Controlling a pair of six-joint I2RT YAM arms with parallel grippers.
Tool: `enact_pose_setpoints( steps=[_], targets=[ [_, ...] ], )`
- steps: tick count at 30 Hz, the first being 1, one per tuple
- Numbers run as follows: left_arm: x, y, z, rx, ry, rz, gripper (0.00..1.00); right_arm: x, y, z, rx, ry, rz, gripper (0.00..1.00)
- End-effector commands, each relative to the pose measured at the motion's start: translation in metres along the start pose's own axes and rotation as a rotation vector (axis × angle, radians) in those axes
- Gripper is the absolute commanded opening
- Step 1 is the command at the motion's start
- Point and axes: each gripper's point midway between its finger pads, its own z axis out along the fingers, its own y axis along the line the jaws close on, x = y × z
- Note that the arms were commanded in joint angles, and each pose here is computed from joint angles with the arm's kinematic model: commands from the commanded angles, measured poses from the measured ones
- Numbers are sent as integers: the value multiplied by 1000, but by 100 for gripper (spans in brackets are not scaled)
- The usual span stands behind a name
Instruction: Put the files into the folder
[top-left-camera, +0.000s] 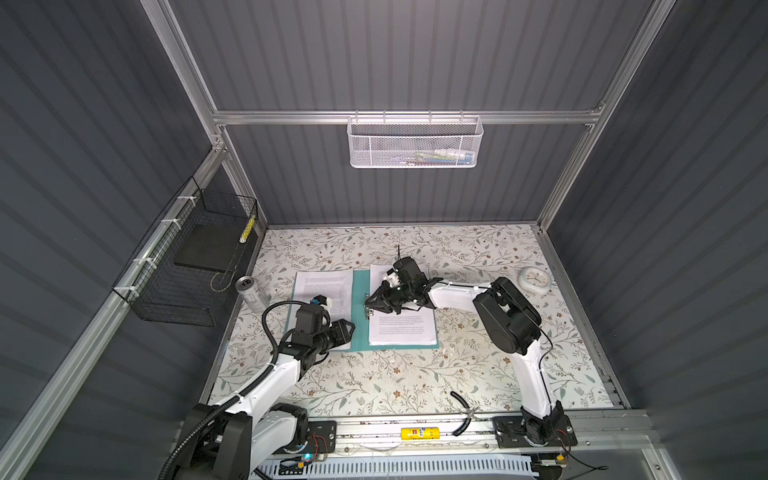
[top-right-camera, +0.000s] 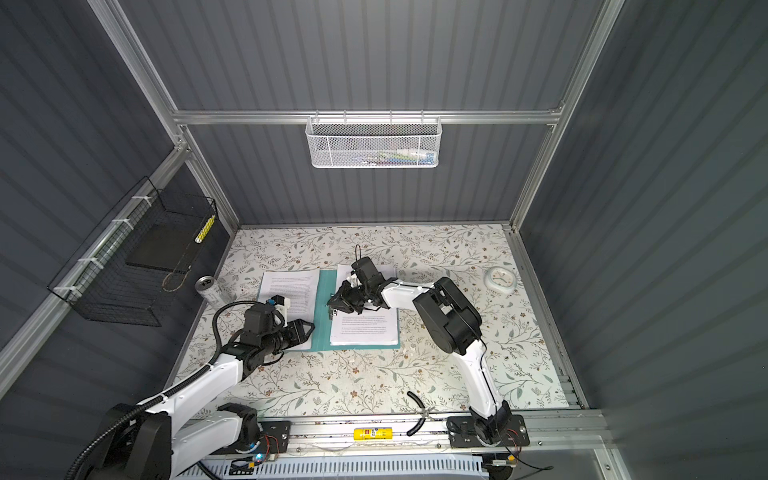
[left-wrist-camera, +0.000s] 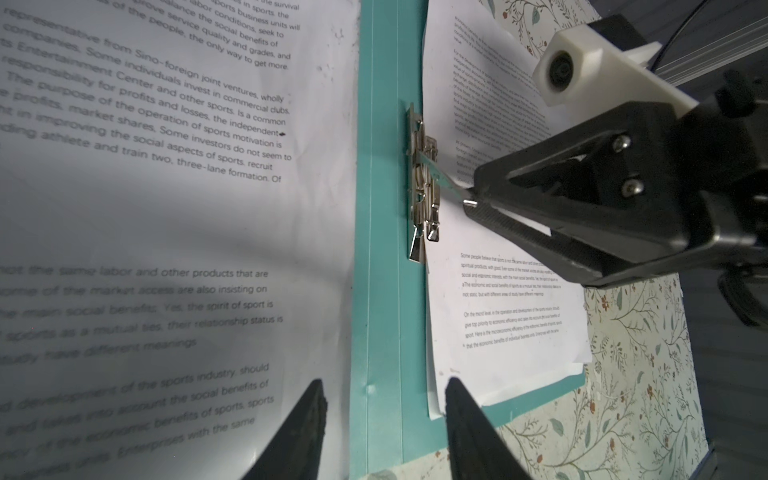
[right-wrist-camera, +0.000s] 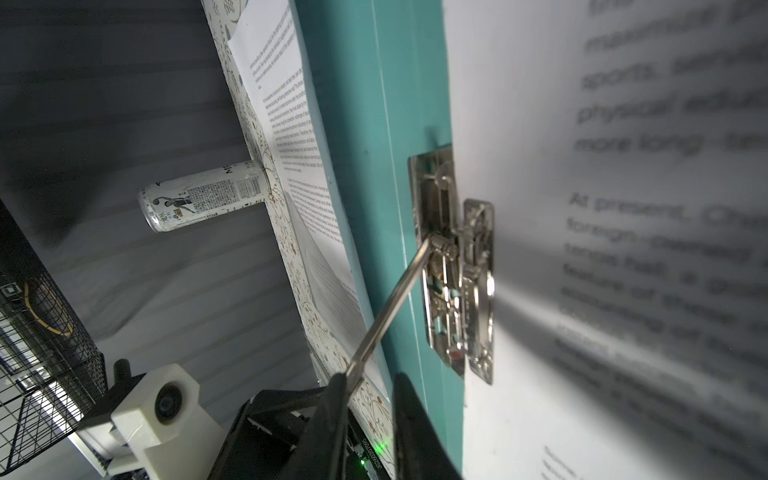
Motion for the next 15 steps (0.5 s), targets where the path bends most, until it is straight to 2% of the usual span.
enact_pose_setpoints(
  steps=[1, 15],
  targets=[
    [-3, -2, 0, 7, -4, 26, 48, 1, 6, 4, -13, 15, -10, 23],
    [-3, -3, 0, 9, -7, 28, 48, 4, 7, 10, -22, 29, -16, 21]
  ],
)
